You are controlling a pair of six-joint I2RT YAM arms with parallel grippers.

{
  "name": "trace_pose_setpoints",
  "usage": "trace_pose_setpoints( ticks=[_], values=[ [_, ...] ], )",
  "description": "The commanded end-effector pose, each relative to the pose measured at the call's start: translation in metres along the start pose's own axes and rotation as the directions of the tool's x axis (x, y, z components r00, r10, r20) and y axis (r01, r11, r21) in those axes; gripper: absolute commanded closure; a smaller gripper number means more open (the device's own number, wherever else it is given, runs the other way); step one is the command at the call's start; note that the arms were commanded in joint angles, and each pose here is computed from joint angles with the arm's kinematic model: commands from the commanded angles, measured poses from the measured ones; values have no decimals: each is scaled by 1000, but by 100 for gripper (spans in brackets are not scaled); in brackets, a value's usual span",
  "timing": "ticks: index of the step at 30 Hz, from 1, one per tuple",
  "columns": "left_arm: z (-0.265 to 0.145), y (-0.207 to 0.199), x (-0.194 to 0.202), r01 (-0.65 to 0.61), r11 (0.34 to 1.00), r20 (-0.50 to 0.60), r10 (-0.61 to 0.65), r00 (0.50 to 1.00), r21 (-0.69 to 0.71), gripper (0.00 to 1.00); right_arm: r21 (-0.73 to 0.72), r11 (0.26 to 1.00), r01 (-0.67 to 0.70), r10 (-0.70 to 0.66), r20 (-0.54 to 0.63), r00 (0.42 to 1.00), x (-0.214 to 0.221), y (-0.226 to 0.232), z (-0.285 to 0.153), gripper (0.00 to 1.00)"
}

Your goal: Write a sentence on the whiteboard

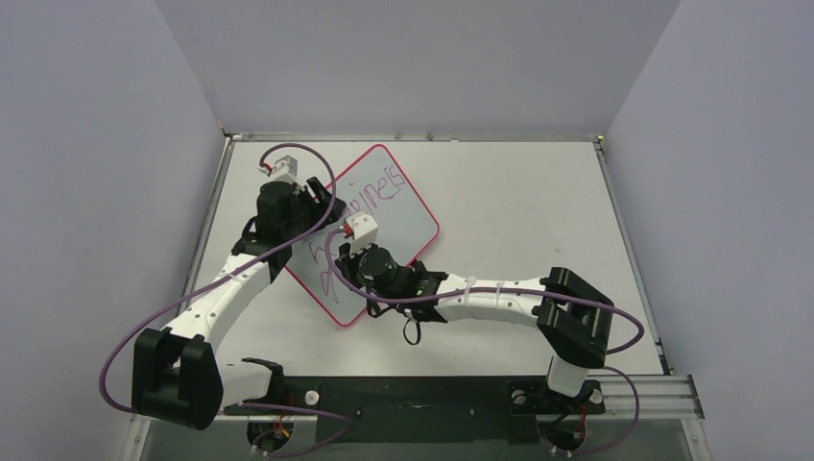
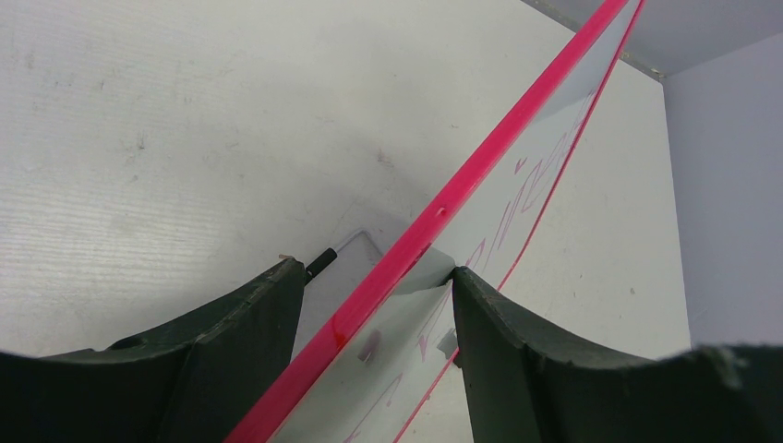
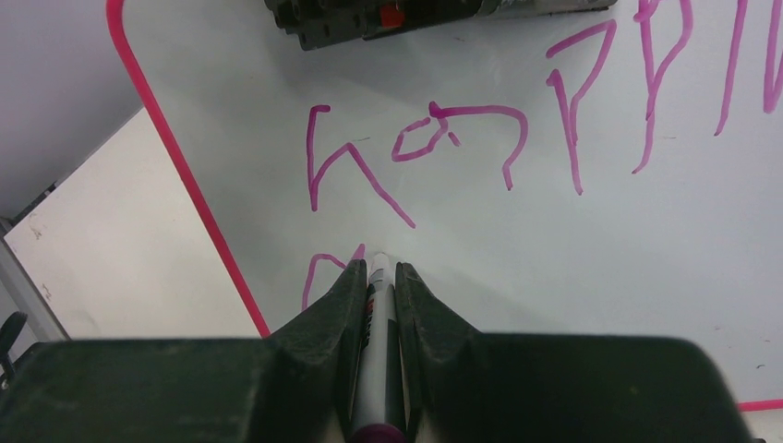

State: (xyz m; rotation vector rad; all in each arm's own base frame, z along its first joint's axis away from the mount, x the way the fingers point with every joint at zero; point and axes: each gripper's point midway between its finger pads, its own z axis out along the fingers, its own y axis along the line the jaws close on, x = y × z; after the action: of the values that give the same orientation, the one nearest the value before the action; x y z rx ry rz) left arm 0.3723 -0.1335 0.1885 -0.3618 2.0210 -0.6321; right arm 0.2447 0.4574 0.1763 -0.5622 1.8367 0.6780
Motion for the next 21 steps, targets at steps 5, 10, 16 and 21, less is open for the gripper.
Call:
trace_pose_setpoints(
  ticks=[5, 10, 16, 21],
  values=[
    [6, 10, 13, -66, 997, -10, 66, 998, -34, 54, 4, 1000, -6, 6, -1, 1000, 4, -1, 5, 100],
    [6, 9, 12, -67, 997, -8, 67, 998, -34, 54, 24, 1000, -5, 6, -17, 1000, 14, -8, 1, 100],
    [6, 10, 13, -67, 997, -8, 67, 998, -33, 54, 44, 999, -16, 17, -27, 999, 22, -15, -10, 100],
    [6, 9, 12, -66, 997, -7, 66, 998, -33, 54, 51, 998, -26, 29, -49, 998, 35, -18, -17, 100]
  ],
)
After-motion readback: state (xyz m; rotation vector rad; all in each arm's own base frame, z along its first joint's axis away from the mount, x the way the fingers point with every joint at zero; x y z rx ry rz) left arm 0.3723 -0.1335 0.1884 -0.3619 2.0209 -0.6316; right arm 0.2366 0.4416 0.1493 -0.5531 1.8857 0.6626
